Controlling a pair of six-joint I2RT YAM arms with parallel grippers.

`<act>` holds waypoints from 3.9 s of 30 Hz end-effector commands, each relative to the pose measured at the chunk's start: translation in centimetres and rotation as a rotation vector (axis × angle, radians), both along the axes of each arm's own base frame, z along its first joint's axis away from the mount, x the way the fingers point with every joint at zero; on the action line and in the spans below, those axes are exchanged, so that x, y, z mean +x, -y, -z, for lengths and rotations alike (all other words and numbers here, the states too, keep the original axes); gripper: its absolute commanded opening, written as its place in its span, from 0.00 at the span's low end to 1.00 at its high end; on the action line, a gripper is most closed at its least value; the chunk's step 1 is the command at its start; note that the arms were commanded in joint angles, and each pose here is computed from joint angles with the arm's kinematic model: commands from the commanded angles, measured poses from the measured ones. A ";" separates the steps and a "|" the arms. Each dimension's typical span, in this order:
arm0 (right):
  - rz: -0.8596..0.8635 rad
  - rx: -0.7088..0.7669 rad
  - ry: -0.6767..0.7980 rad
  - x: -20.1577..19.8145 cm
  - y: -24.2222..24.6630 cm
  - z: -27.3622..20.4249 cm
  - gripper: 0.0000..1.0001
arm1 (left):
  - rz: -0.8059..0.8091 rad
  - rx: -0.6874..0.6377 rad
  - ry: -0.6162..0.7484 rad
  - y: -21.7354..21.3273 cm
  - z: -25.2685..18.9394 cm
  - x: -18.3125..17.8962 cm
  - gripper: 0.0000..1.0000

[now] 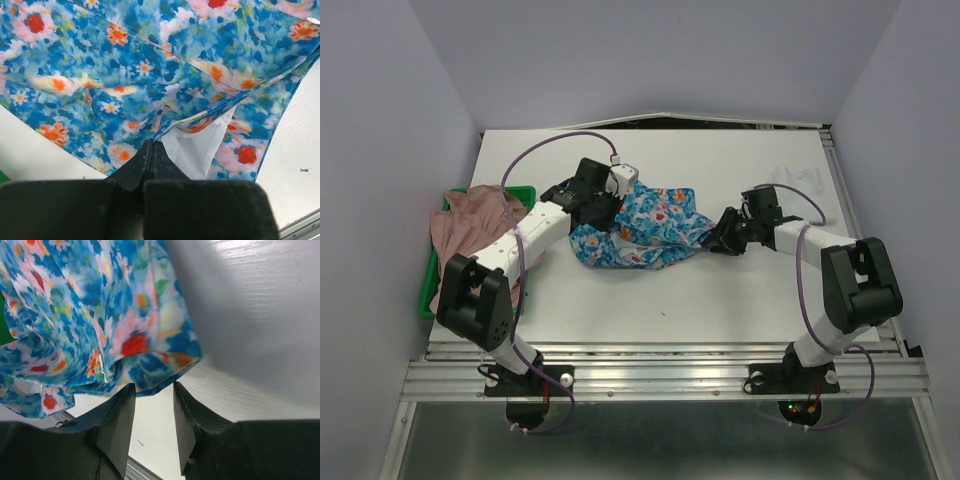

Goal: Fold and stack the skirts
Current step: Flatten the skirt out

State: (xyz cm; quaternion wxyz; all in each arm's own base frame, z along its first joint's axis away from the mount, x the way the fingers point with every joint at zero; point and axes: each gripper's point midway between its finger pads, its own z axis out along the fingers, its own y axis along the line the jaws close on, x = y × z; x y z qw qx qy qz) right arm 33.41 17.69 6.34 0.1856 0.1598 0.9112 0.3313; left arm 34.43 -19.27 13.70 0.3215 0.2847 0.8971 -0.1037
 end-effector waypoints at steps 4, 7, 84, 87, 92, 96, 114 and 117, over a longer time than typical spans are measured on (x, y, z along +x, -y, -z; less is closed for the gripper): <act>0.030 0.082 -0.025 0.5 -0.8 0.2 0.47 | -0.009 -0.050 0.069 0.3 -2.3 0.8 0.00; 0.030 0.093 -0.046 0.1 -0.9 0.2 0.48 | -0.010 -0.053 0.068 0.4 -2.4 0.9 0.00; -0.218 -0.093 0.039 0.8 0.3 -0.1 0.01 | 1.556 0.610 0.122 8.6 1.4 -6.0 0.54; -0.219 -0.099 0.040 0.7 0.3 -0.1 0.01 | 1.600 0.641 0.045 7.9 2.4 -6.5 0.54; -0.218 -0.100 0.044 0.8 0.4 -0.2 0.01 | 1.638 0.708 0.021 7.2 2.8 -6.3 0.54; -0.218 -0.102 0.043 0.7 0.4 -0.2 0.01 | 1.645 0.743 0.043 7.1 2.3 -5.7 0.53; -0.233 -0.102 0.040 0.7 0.3 -0.2 0.01 | 1.673 0.765 0.069 6.9 1.7 -5.7 0.52; -0.235 -0.103 0.043 0.7 0.3 -0.3 0.01 | 1.703 0.781 0.026 6.4 3.1 -6.2 0.52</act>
